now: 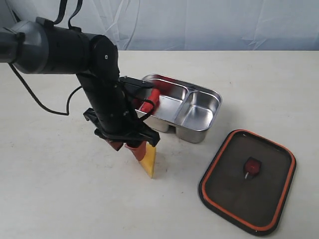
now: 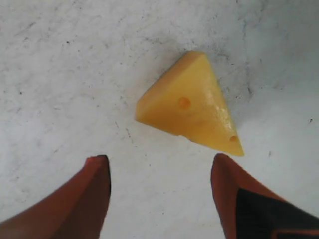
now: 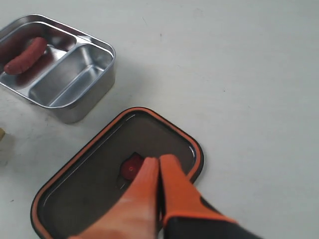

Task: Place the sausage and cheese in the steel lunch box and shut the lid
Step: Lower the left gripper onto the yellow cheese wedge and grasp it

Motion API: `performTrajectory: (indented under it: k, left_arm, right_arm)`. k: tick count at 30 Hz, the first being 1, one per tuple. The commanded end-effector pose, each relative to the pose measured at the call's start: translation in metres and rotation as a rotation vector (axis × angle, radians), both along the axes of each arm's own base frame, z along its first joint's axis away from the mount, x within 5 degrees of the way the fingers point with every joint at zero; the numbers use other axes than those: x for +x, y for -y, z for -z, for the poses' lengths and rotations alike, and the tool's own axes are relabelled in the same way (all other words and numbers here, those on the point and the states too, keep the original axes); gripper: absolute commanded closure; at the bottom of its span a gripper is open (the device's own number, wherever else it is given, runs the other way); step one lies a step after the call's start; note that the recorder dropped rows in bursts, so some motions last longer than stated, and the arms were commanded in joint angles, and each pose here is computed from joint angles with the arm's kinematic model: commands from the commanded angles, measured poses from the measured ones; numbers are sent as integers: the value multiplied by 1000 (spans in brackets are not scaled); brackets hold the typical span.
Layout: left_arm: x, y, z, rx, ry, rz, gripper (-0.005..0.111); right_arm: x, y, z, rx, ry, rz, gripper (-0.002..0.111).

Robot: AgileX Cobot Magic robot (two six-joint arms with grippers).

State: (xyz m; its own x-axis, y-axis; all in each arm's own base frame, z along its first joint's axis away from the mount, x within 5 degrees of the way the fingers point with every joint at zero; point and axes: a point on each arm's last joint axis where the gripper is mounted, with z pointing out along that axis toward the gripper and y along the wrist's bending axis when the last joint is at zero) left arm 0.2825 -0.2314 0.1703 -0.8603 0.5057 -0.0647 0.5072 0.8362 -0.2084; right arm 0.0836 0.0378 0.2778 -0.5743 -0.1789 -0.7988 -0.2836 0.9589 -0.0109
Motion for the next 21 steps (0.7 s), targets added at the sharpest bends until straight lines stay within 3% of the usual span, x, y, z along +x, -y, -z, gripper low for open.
performTrajectory:
  k: [1,5,13,21]
  left_arm:
    - [-8,11,0,-29,-2,-21,47]
    - [-13,22,-1,-50,23,-42,40]
    - [-12,23,4,34,76,-152,40]
    - [-11,28,37,65,-12,-200,40]
  right_arm:
    - [-1,0,0,7,6,-8,108]
    - [-1,0,0,9,4,-8,108]
    - [-1,0,0,11,2,-8,108]
    - [-1,0,0,14,-2,-9,108]
